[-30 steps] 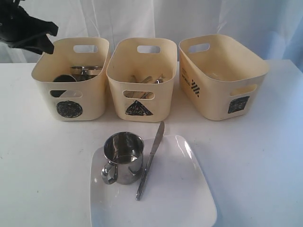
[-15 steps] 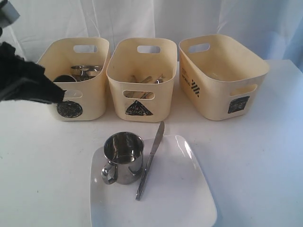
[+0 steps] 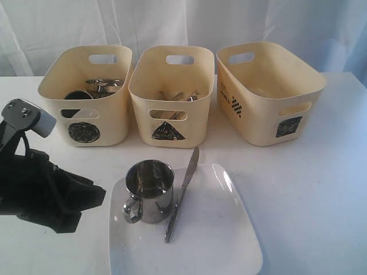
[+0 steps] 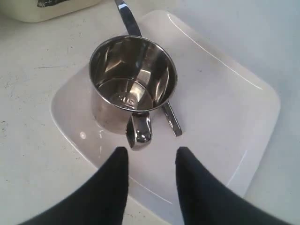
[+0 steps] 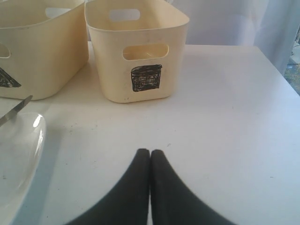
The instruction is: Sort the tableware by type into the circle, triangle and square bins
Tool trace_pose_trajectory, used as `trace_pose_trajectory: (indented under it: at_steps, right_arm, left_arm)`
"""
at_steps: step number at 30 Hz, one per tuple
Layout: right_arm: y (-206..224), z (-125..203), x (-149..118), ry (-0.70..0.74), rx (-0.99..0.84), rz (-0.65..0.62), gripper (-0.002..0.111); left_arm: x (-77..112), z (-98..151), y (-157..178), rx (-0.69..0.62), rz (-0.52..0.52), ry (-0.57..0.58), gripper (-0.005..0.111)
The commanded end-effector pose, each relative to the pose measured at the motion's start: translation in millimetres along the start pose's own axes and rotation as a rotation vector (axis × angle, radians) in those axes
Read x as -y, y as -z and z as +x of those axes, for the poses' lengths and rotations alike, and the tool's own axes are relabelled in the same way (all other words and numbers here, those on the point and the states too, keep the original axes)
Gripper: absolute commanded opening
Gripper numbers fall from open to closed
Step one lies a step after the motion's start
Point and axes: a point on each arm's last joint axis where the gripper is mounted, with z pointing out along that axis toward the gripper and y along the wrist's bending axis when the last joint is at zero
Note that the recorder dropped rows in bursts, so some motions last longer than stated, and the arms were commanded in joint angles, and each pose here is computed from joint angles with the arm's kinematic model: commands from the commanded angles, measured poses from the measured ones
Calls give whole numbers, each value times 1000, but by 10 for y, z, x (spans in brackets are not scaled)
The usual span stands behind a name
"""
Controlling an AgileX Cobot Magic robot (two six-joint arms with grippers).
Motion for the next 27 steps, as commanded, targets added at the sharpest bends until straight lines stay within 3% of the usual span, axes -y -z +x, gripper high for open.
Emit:
trace_pose_trajectory:
  at_steps: [1,6,18,27]
  right_arm:
    - [-3,9,6,1,7,9,0]
    - [-3,9,6,1,7,9,0]
    - [-3,9,6,-12,7,9,0]
    - [-3,9,6,-16,7,9,0]
  left_arm:
    - [22,16,-1,6,11,-1,53]
    - [-10,57,-99,-43,20,8,66]
    - [-108,179,-353,-159,29,18,66]
    - [-53,102,-361,-92,78,37,66]
